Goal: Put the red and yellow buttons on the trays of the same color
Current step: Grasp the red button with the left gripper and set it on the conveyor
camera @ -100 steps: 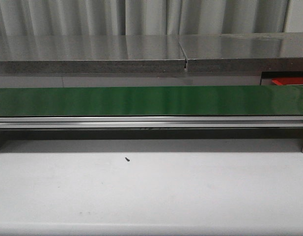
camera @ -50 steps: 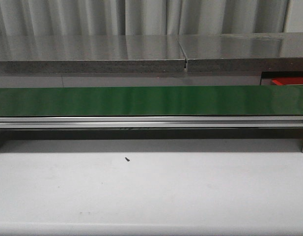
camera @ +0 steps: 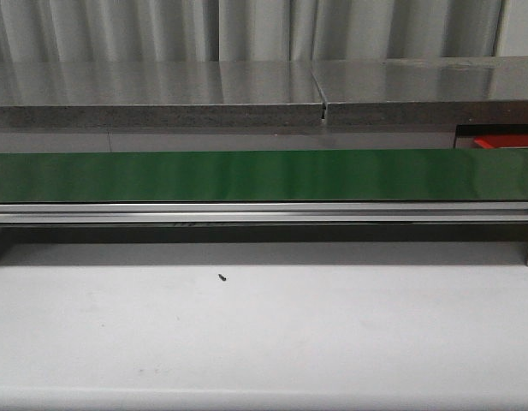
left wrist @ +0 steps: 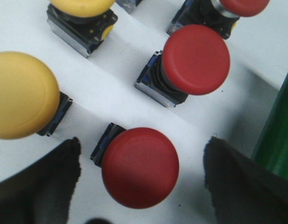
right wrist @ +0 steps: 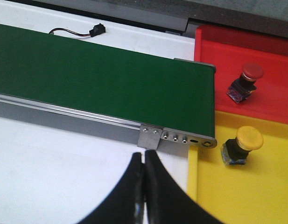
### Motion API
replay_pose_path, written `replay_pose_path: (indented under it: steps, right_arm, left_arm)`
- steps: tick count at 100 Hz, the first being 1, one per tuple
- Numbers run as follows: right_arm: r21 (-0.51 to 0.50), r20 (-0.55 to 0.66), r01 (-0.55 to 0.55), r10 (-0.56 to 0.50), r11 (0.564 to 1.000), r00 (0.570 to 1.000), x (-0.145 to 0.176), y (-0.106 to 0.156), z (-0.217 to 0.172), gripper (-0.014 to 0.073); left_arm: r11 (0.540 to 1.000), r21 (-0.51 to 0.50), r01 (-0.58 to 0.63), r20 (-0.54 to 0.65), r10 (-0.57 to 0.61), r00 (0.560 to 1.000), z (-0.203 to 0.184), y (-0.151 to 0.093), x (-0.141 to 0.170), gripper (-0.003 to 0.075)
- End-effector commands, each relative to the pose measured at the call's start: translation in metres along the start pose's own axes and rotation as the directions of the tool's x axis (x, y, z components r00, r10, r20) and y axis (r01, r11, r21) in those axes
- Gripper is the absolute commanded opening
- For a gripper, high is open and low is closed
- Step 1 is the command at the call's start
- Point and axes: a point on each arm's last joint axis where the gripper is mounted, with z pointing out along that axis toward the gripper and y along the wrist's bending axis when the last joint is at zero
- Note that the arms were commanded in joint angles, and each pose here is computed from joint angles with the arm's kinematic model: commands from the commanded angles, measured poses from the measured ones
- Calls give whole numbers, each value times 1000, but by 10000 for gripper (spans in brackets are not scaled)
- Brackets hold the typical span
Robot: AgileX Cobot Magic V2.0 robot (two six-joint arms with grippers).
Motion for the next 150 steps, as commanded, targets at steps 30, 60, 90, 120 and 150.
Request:
replay_pose_path:
  steps: [30, 60, 90, 120, 150]
  right_arm:
    - [20, 86, 2, -4, 1000, 996, -12, -2, -5, -66]
    - [20, 86, 2, -4, 1000, 996, -12, -2, -5, -66]
    - [20, 86, 2, -4, 1000, 996, -12, -2, -5, -66]
    - [20, 86, 2, -4, 1000, 996, -12, -2, -5, -66]
    - [20, 86, 2, -4, 1000, 996, -12, -2, -5, -66]
  left_arm:
    - [999, 35, 6, 61, -9, 998, -28, -11, -13, 79]
    - [996, 79, -44, 227, 25, 974, -105, -36, -23, 30]
    - [976, 165, -140, 267, 92, 959, -136, -83, -12, 30]
    - [958, 210, -196, 188, 157, 969, -109, -112, 0, 30]
    - [959, 224, -175, 99, 156, 983, -72, -116, 6, 31]
